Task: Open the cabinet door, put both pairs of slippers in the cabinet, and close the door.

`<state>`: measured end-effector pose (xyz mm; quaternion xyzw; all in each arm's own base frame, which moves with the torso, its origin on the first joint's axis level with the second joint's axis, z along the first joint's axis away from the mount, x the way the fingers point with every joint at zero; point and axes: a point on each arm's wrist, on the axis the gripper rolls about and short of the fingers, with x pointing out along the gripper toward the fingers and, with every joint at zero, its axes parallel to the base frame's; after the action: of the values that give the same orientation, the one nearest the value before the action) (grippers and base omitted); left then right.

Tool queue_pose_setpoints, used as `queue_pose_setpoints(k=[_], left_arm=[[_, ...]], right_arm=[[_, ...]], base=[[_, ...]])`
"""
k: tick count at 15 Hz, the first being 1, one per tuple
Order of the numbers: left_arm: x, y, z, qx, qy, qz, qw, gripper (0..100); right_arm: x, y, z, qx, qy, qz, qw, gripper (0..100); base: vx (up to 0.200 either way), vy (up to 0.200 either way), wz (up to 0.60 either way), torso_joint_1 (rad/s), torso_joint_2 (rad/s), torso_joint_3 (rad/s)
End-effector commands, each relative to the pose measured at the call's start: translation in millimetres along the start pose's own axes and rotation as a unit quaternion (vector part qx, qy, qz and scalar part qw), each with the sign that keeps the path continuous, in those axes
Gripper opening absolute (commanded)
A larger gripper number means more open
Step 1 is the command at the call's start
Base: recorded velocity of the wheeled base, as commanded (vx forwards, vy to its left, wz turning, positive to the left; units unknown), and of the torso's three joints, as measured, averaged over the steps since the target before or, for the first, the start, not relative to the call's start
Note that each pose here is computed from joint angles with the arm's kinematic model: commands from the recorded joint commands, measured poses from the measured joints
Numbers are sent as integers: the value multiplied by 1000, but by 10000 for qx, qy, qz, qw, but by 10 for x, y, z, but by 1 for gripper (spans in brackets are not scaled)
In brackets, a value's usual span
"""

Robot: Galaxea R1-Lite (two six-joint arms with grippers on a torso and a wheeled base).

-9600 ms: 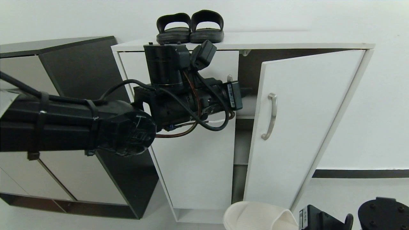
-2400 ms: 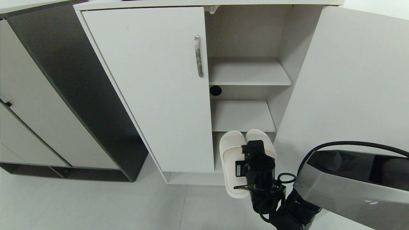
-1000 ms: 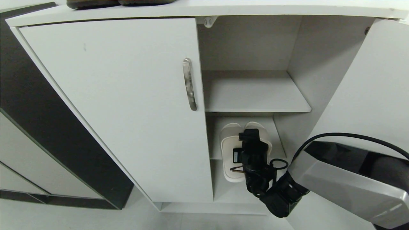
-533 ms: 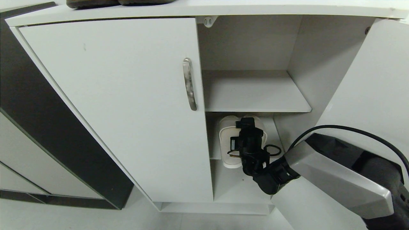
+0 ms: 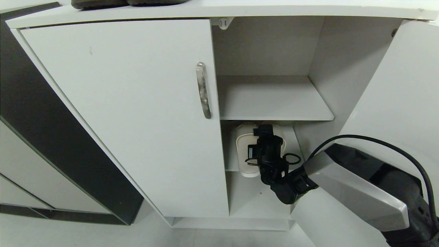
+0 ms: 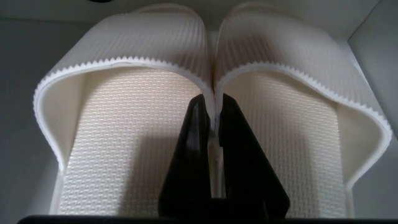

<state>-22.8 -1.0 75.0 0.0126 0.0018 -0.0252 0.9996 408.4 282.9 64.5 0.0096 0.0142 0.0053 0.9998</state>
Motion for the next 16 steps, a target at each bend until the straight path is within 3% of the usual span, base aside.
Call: queue_pose_setpoints(k=[1,5,6,11,16], left_arm=[[1,0,0,3,9,-1,10000,0],[1,0,0,3,9,-1,10000,0],[1,0,0,3,9,-1,10000,0],[1,0,0,3,9,-1,10000,0],[1,0,0,3,9,-1,10000,0]], right_arm=[[15,-2,-51,-22,32,-18,10000,0],[19,0,-82,-40,57,-19,10000,0],[17,-2,-86,-44,63,-19,10000,100],[-67,-7,-73,-68,94,-5,9999,100],[-477,-14,75,-87,108,224,9997,100]], base=[[0,0,0,0,0,0],[0,0,0,0,0,0],[0,0,0,0,0,0],[0,0,0,0,0,0],[0,0,0,0,0,0]])
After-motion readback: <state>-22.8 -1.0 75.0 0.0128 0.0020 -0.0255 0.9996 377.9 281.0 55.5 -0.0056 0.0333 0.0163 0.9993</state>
